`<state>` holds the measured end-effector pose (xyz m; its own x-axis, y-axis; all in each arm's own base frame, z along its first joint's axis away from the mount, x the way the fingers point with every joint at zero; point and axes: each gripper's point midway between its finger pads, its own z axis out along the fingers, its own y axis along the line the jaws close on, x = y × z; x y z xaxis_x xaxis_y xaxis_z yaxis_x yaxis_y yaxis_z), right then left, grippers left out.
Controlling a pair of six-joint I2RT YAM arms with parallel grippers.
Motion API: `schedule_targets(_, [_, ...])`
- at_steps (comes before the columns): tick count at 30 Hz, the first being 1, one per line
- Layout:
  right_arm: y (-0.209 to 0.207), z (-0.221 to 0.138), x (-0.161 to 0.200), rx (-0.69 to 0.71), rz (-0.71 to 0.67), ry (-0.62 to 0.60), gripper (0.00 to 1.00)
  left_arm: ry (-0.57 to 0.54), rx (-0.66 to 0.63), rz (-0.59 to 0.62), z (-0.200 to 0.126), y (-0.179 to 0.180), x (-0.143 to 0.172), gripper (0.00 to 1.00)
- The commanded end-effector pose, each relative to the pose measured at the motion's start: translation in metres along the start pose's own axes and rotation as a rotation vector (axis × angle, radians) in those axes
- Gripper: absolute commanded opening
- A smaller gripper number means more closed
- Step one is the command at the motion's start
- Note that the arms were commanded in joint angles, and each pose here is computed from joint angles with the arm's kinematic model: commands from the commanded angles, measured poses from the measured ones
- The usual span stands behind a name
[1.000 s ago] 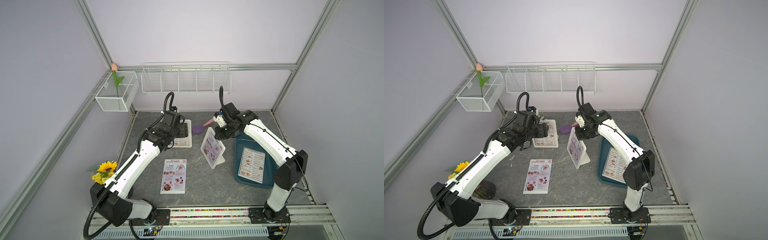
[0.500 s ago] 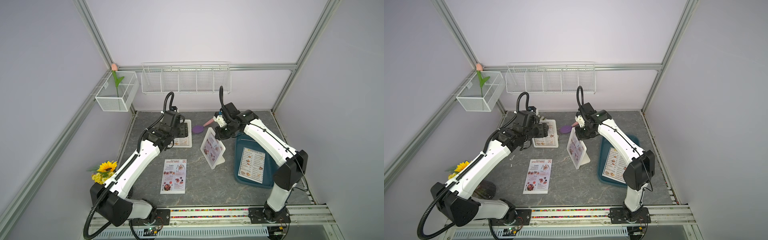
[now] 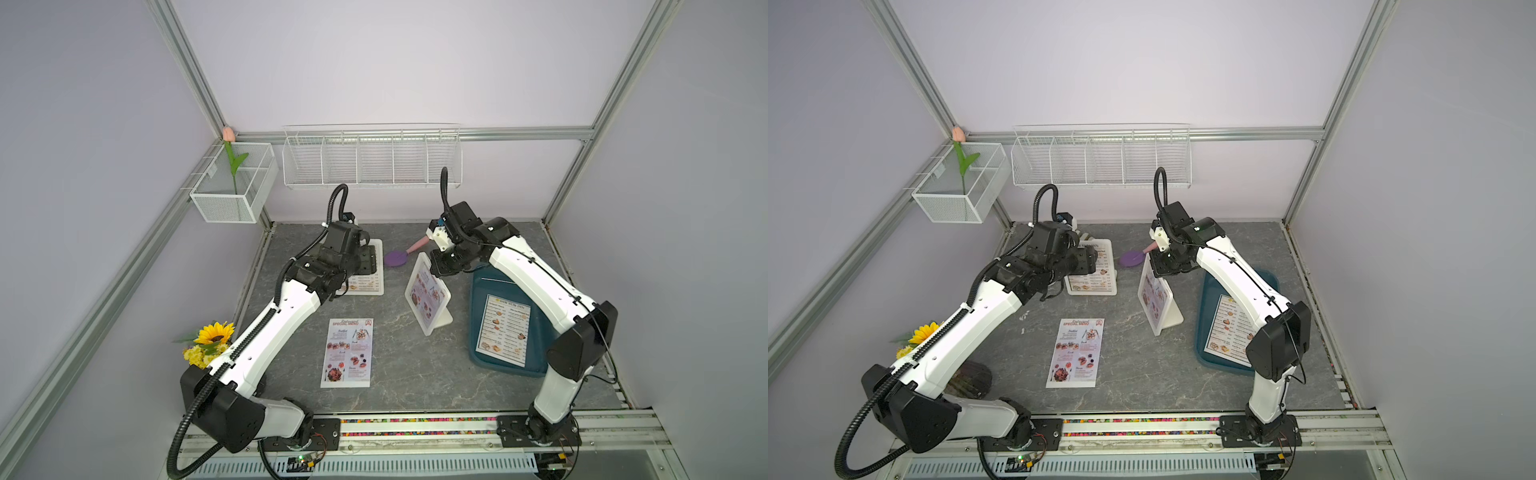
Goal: Replace the menus in the menu holders
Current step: Take out the menu from the menu holder.
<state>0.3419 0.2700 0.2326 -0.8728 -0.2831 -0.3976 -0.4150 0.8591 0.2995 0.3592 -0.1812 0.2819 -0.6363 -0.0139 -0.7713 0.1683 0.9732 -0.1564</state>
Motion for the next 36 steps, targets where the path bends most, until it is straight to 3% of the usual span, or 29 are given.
schedule_targets(1, [0.003,0.002,0.0,-0.019,-0.002,0.017,0.07,-0.012,-0.007,-0.006,-0.002,0.002,0.0,0.74])
schedule_targets(22, [0.0,-0.011,-0.01,-0.018,-0.009,-0.013,0.07,-0.018,-0.01,-0.01,-0.003,0.003,-0.002,0.74])
schedule_targets(36, [-0.013,-0.109,-0.061,0.028,-0.035,-0.265,0.07,-0.042,-0.016,0.003,-0.012,0.001,-0.016,0.74])
